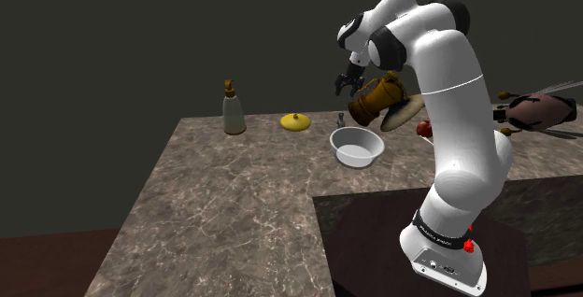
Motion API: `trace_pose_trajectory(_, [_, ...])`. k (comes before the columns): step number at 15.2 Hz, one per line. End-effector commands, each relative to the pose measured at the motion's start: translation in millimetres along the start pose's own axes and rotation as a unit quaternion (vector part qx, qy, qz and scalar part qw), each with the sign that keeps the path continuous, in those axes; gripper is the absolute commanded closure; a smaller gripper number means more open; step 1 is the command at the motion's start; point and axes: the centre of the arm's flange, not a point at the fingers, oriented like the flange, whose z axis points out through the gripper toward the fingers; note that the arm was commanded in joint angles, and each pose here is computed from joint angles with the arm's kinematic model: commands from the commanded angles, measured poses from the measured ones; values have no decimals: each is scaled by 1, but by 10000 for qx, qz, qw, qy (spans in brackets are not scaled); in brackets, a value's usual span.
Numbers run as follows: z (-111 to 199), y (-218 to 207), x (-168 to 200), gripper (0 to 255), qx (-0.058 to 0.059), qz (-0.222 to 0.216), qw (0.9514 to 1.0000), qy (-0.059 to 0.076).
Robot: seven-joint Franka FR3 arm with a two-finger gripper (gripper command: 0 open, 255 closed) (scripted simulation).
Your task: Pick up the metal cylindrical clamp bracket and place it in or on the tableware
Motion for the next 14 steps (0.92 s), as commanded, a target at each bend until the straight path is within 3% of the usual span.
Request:
trace_pose_trajectory(1, [18, 21, -11, 0, -286, 23, 9990, -346])
trace_pose_trajectory(5, [36, 22, -13, 0, -286, 23, 9990, -346])
trace_pose_trajectory(12, [36, 22, -13, 0, -286, 23, 9990, -346])
trace_pose_trajectory(13, [41, 25, -16, 255, -287, 17, 9990, -352])
trace_pose_trajectory(14, [56, 28, -10, 255, -284, 20, 9990, -351])
